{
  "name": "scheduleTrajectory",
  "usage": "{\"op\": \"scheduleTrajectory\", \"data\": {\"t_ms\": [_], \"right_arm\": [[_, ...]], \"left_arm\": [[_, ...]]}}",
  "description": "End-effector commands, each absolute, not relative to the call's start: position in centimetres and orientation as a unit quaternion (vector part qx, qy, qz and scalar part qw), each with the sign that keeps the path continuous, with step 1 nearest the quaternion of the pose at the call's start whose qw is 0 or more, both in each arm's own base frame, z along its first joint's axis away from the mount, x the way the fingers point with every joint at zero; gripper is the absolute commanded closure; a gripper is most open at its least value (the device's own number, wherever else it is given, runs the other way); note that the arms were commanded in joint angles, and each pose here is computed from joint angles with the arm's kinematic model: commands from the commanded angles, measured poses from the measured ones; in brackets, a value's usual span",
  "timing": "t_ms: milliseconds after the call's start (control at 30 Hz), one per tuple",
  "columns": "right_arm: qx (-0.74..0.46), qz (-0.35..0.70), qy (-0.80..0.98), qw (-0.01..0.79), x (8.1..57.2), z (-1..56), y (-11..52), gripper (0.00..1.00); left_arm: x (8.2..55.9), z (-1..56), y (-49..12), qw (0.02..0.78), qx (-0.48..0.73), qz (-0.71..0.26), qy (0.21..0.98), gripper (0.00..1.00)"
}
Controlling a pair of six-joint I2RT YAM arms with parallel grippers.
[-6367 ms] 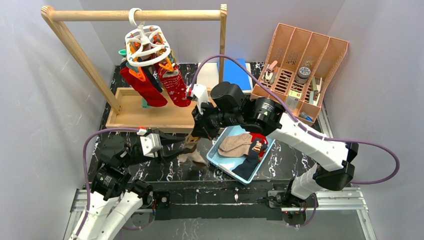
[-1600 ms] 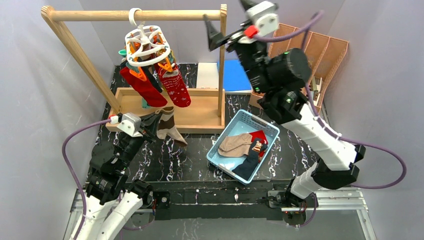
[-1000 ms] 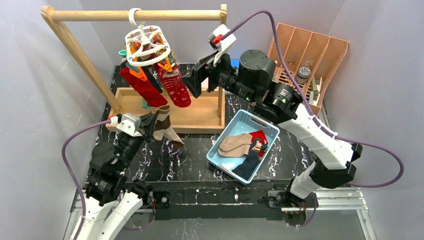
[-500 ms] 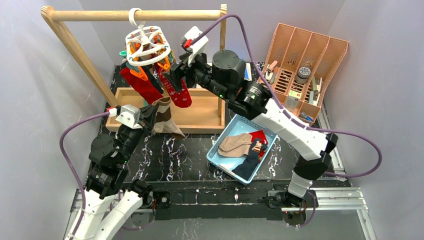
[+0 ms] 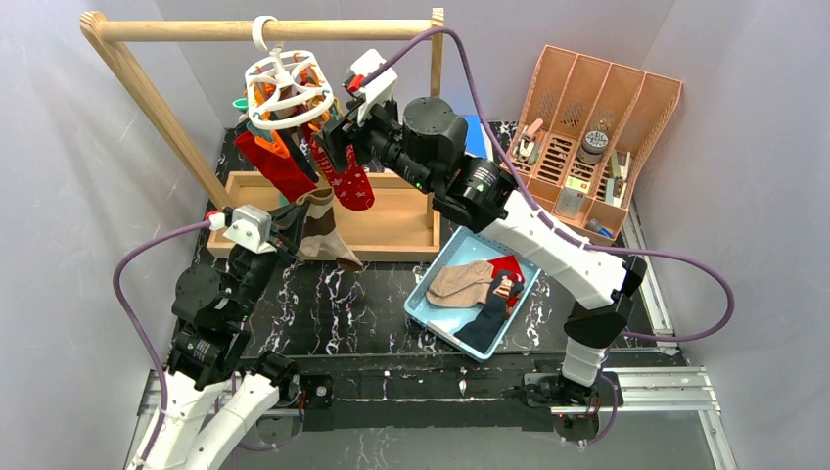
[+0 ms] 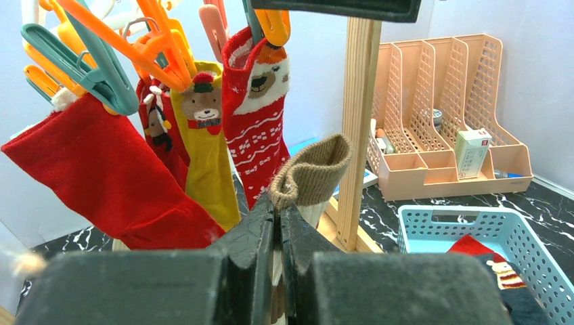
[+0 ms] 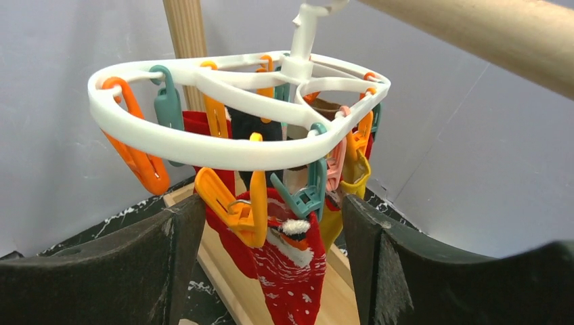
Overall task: Clip the socks to the hanger
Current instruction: Open the clamp at the hanger.
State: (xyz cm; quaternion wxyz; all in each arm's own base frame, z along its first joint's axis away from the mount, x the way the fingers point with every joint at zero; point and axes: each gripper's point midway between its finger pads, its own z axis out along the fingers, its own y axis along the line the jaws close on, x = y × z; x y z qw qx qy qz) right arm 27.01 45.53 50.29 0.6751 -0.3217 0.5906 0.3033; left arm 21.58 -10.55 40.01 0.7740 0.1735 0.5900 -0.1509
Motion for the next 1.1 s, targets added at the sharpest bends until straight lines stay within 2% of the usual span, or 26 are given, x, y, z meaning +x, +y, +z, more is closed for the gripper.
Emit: {"op": "scheduleTrajectory", "data": {"t_ms": [0,1067], "right_arm": [[-0.296,0.319,0.555,0.709,26.5,54.2,45.2,0.19],[-0.287,0.322,0.560,0.708,27.1,54.1,46.3,0.37]], "left_arm": [[21.1,41.3,-10.3,0.789,0.168,-0.152,0.572,1.00],[20.9,41.0,-10.2,0.787,0.167,-0.154,0.574,1.00]]}}
